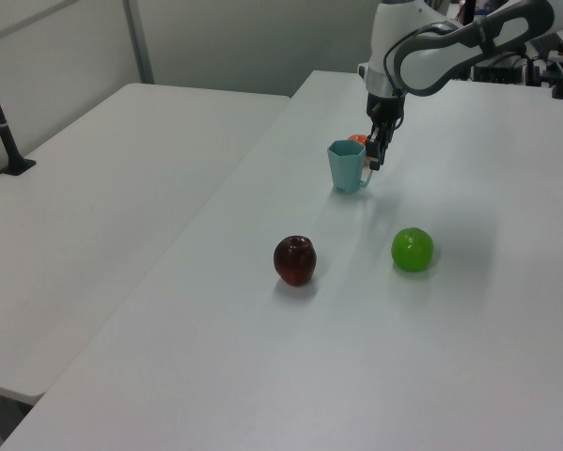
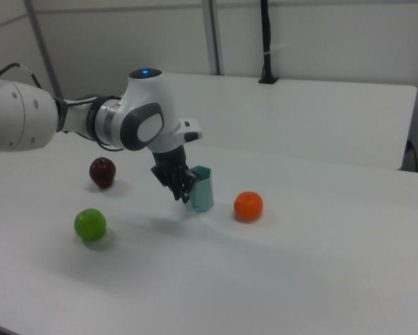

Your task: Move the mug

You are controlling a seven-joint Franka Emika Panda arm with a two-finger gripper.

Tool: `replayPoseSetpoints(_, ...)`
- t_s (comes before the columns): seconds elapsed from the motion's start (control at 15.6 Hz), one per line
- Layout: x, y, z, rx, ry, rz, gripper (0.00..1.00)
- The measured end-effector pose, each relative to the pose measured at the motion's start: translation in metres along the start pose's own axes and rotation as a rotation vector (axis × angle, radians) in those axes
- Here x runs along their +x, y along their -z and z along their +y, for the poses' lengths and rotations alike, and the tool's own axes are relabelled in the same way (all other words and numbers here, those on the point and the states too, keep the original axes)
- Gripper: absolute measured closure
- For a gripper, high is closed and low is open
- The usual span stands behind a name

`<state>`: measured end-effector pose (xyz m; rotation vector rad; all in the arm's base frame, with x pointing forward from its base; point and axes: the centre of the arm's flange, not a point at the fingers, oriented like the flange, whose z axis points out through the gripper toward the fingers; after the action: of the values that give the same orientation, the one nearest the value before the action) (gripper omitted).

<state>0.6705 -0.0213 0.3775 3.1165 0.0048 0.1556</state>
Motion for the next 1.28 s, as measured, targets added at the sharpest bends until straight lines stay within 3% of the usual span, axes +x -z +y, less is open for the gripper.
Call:
replayPoseSetpoints(0.9, -0.002, 0.007, -0.002, 0.001, 0.003, 0.007, 0.77)
replayPoseSetpoints(1.28, -0.027, 0.04, 0.005, 0.007, -0.009, -0.011, 0.77)
